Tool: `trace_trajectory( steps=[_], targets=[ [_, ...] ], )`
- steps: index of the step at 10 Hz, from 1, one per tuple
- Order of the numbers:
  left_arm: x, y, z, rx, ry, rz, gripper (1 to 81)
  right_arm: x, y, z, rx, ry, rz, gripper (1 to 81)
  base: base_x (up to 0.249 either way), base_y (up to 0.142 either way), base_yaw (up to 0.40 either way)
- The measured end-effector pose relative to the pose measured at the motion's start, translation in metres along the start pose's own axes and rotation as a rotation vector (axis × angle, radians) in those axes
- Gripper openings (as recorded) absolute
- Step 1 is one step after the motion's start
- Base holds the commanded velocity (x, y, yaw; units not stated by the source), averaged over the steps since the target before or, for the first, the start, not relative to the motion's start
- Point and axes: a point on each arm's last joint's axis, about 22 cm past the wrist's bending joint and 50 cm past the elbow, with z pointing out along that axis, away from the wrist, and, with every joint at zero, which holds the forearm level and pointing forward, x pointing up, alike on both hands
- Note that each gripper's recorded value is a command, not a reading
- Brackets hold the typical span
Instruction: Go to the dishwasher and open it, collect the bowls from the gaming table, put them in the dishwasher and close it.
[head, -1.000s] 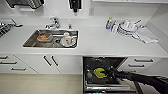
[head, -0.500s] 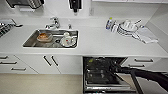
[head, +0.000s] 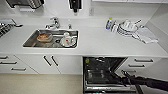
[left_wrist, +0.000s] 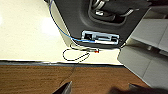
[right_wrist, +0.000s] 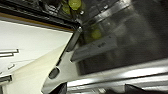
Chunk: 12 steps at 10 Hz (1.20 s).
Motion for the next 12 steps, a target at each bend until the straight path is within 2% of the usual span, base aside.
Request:
trace_trajectory(
  steps=[1, 2, 4, 6, 8, 10, 12],
  targets=[
    [0.009, -0.003, 0.000, 0.009, 0.011, -0.016, 81.1, -0.057, 0.038, -0.003, -0.037, -0.081, 0.049, 81.1, 0.000, 0.000, 0.000],
    [0.013, -0.012, -0.002, 0.025, 0.016, -0.024, 81.1, -0.104, 0.056, -0.006, -0.048, -0.144, 0.082, 81.1, 0.000, 0.000, 0.000],
    [0.017, -0.023, -0.007, 0.044, 0.021, -0.034, 81.1, -0.163, 0.083, -0.019, -0.070, -0.215, 0.125, 81.1, 0.000, 0.000, 0.000],
    [0.035, -0.019, -0.007, 0.037, 0.046, -0.030, 81.1, -0.222, 0.112, -0.030, -0.108, -0.284, 0.157, 81.1, 0.000, 0.000, 0.000],
    [0.063, -0.021, -0.010, 0.039, 0.078, -0.016, 81.1, -0.267, 0.128, -0.031, -0.130, -0.334, 0.174, 81.1, 0.000, 0.000, 0.000],
    [0.089, -0.020, -0.012, 0.038, 0.108, -0.004, 81.1, -0.299, 0.146, -0.021, -0.159, -0.355, 0.185, 81.1, 0.000, 0.000, 0.000],
    [0.110, -0.015, -0.011, 0.032, 0.132, 0.006, 81.1, -0.313, 0.138, 0.009, -0.148, -0.363, 0.186, 81.1, 0.000, 0.000, 0.000]
  ],
)
